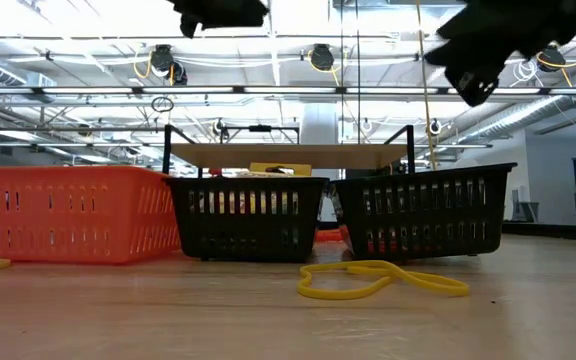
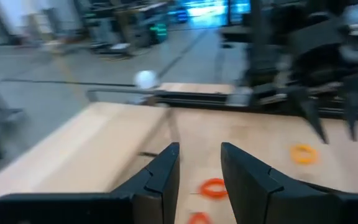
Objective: Pick & Place Office Desk Supplies
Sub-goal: Adjust the right black bin
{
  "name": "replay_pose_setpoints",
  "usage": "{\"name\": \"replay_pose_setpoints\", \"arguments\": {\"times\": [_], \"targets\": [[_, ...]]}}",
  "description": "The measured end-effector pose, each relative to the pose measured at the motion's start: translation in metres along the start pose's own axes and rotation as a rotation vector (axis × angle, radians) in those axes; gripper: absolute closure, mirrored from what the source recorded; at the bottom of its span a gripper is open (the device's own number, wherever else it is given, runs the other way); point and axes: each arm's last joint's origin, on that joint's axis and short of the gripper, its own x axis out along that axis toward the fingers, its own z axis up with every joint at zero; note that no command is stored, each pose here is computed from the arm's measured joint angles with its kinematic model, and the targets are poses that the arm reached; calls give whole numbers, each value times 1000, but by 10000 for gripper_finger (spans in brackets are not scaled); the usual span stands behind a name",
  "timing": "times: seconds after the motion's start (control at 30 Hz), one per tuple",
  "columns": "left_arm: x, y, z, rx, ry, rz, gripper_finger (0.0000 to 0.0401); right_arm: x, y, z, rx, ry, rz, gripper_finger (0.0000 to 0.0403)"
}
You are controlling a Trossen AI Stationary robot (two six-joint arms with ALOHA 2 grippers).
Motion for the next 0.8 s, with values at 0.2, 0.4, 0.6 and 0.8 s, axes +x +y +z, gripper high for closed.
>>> {"name": "replay_pose_setpoints", "arguments": {"times": [0.2,0.4,0.6,0.8], "targets": [[-6,-14,0,-15,-8,-95,281,23,10,-20,-83,26,10,313],[-7,-15,2,-8,-23,-43,281,44,-5,-32,-131,64,-81,394],[-7,-13,4,35,-37,7,281,46,-18,-30,-102,89,-140,402],[-7,-13,5,62,-49,15,281,43,-19,-20,-76,247,-238,403]]}}
